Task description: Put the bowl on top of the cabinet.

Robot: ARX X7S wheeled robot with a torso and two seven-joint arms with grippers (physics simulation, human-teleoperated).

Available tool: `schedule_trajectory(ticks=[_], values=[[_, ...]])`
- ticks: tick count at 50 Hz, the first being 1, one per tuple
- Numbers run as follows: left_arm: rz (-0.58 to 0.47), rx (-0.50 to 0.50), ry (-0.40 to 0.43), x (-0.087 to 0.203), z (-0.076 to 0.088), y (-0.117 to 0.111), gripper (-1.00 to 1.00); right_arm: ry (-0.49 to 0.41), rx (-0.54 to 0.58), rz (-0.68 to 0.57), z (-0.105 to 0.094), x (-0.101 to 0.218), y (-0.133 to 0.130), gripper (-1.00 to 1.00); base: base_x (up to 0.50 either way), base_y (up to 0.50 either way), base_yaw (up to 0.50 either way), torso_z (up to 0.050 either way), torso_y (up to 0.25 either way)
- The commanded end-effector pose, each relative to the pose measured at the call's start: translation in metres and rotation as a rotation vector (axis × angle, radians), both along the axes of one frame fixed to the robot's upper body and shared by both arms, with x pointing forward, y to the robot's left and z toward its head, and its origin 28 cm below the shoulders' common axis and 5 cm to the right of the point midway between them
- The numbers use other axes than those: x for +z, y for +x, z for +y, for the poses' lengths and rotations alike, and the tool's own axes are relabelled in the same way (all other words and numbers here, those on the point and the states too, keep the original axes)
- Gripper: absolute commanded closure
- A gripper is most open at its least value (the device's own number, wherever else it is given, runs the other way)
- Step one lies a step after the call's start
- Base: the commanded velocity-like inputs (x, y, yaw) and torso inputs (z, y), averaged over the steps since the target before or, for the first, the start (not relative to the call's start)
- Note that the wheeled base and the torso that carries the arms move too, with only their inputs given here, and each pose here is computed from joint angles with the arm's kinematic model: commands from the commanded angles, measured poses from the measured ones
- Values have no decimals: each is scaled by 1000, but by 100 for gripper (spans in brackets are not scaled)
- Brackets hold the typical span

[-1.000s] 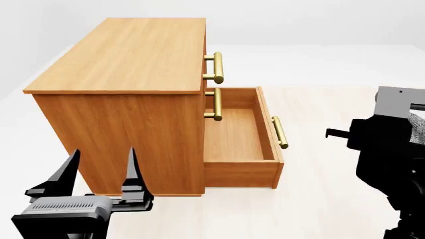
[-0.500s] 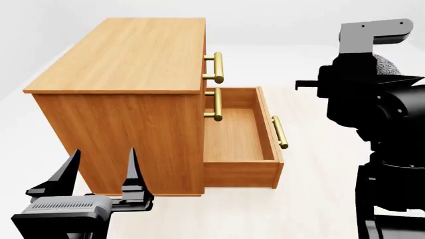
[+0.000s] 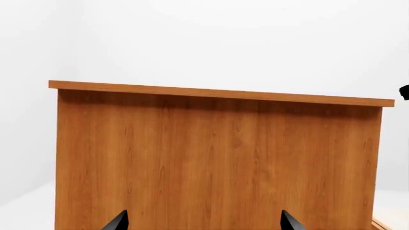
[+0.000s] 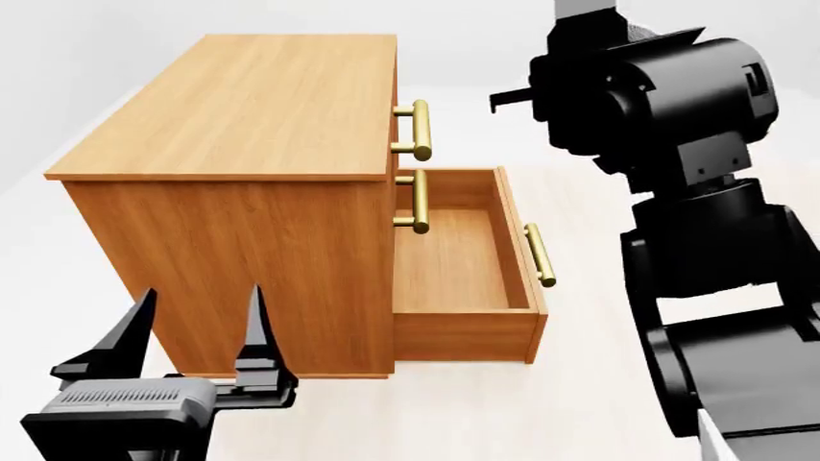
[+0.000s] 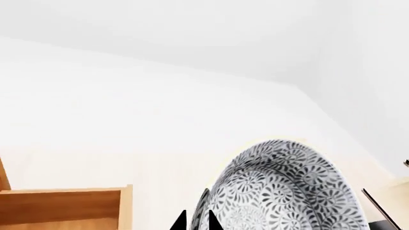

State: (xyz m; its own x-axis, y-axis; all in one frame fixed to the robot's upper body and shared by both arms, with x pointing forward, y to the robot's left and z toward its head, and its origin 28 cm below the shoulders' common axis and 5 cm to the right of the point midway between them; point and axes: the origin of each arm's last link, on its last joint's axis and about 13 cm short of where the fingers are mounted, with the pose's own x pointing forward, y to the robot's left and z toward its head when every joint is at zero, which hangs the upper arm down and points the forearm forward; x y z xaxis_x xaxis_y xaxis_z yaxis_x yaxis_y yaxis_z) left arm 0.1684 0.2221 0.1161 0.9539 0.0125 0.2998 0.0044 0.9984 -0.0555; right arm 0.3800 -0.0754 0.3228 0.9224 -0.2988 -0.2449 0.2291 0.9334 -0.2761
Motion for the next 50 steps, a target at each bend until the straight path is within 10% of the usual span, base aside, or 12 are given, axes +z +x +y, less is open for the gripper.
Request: schedule_trajectory(ticks=[1, 50], values=[[1, -2, 0, -1, 0, 0, -100, -55, 40, -17, 23, 17, 7, 100, 0, 0, 0, 0, 0], [0, -14, -12, 1, 0, -1, -100, -113, 297, -85, 102, 43, -19, 100, 0, 0, 0, 0, 0]])
